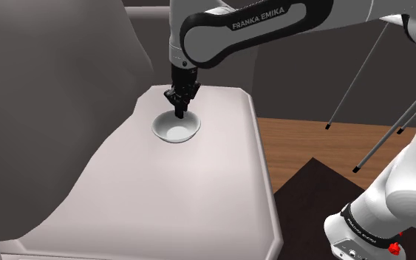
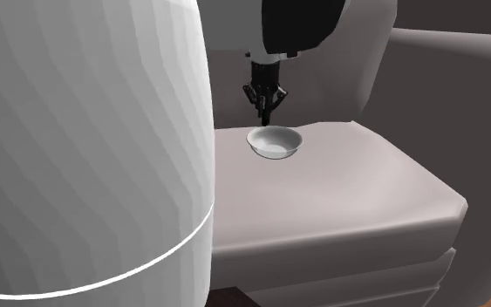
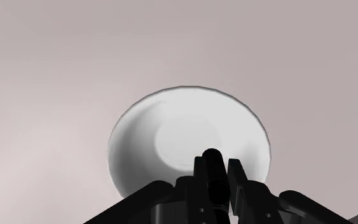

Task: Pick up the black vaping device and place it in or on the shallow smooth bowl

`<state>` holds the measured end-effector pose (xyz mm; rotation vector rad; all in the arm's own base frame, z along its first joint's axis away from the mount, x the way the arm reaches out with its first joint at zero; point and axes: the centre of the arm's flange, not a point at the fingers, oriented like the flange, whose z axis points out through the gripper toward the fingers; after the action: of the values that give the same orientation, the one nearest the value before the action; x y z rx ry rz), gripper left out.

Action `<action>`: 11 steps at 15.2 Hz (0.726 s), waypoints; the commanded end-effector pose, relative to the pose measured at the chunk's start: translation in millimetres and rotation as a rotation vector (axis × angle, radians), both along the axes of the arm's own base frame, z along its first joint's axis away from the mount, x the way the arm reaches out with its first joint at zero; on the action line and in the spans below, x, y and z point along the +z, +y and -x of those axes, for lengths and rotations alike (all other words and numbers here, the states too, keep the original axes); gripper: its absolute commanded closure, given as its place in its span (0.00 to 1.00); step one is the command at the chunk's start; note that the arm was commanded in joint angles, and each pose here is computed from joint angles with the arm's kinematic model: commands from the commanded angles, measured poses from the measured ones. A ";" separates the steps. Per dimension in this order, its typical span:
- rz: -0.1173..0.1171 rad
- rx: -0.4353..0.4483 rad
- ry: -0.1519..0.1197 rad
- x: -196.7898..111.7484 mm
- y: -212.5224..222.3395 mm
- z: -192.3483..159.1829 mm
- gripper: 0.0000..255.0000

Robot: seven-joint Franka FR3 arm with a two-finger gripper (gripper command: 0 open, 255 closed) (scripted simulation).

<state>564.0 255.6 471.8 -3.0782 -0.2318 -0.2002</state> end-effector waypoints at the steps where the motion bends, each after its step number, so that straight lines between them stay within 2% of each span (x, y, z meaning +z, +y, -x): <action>1: 0.001 0.000 0.000 -0.1 -4.9 -26.3 1.00; 3: 0.001 0.000 0.000 -0.6 -9.3 -50.2 1.00; 11: 0.001 0.000 0.000 -42.8 -9.3 -50.2 1.00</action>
<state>614.0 247.4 434.0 -3.0792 -0.2317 -0.1990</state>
